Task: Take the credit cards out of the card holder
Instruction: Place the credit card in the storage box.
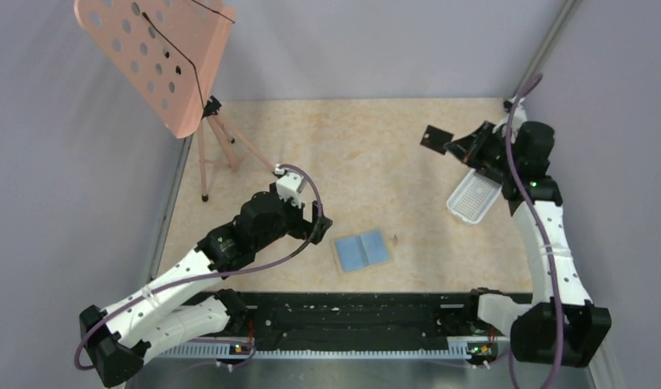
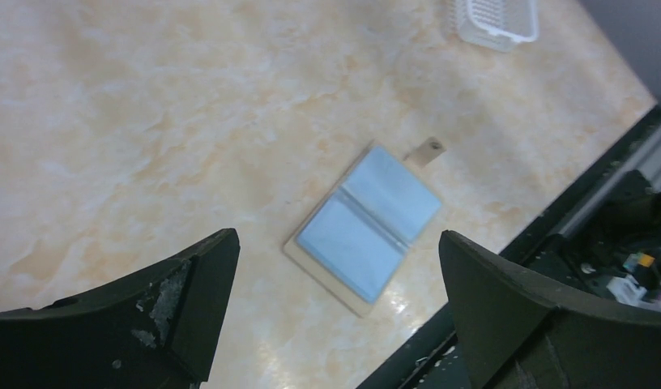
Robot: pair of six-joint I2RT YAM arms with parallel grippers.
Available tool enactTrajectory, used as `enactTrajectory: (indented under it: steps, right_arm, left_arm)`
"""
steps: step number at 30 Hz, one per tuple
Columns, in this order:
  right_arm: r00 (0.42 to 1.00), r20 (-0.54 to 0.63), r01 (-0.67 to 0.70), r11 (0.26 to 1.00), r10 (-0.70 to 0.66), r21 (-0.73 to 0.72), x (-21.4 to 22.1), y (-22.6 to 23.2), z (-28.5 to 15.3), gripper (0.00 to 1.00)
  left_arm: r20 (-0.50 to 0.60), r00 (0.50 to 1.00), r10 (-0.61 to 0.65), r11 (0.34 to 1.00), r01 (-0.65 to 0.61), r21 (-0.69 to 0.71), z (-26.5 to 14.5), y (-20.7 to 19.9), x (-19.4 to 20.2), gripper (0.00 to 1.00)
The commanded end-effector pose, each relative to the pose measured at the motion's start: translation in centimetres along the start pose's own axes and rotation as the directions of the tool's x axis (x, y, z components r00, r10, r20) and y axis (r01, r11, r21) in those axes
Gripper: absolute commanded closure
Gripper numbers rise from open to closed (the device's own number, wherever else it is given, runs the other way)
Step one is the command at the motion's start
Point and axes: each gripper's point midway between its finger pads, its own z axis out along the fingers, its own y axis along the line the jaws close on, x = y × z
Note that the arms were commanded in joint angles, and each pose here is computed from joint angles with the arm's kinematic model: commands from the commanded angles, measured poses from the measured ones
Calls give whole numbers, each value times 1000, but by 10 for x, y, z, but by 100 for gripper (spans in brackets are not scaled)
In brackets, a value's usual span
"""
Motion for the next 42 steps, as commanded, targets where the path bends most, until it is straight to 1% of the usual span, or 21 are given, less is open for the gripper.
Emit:
enactTrajectory:
  steps: [1,6,8,11,13,16,19,24,31,39,42]
  right_arm:
    - [1000,-3,11,979,-11,206,-36,-59,-21,100]
    - [998,-24,-49,948,60,315,-45,-112,-39,100]
    - [996,-46,-56,923,79,380,-44,-135,-49,100]
    - [993,-41,-83,894,112,439,-47,-164,-59,100]
    - [987,-47,-115,880,154,461,-46,-182,-61,100]
    - [977,-84,-127,854,195,505,-41,-206,-58,100]
    - [963,-109,-149,820,248,553,-33,-232,-58,100]
    - [944,-119,-192,807,307,558,-28,-258,-60,100]
    - [925,-140,-219,796,354,565,-25,-283,-53,100]
    - [911,-146,-254,803,386,540,-30,-304,-38,100]
    - [902,-145,-270,792,407,548,-28,-313,-37,100]
  left_arm:
    - [-62,993,99,982,-107,-154,-15,29,-4,1]
    - [-97,984,149,976,-162,-142,-25,33,4,1]
    - [-98,981,166,973,-179,-147,-29,36,8,1]
    - [-84,982,170,969,-182,-166,-30,41,11,1]
    - [-81,982,172,968,-184,-171,-29,43,11,1]
    - [-87,982,170,965,-184,-190,-29,45,10,1]
    - [-95,981,170,966,-184,-179,-26,44,12,1]
    - [-119,979,163,968,-182,-173,-22,42,15,1]
    - [-101,980,170,969,-185,-164,-22,41,13,1]
    - [-101,980,174,968,-189,-167,-22,41,12,1]
    - [-95,980,174,970,-187,-158,-23,40,12,1]
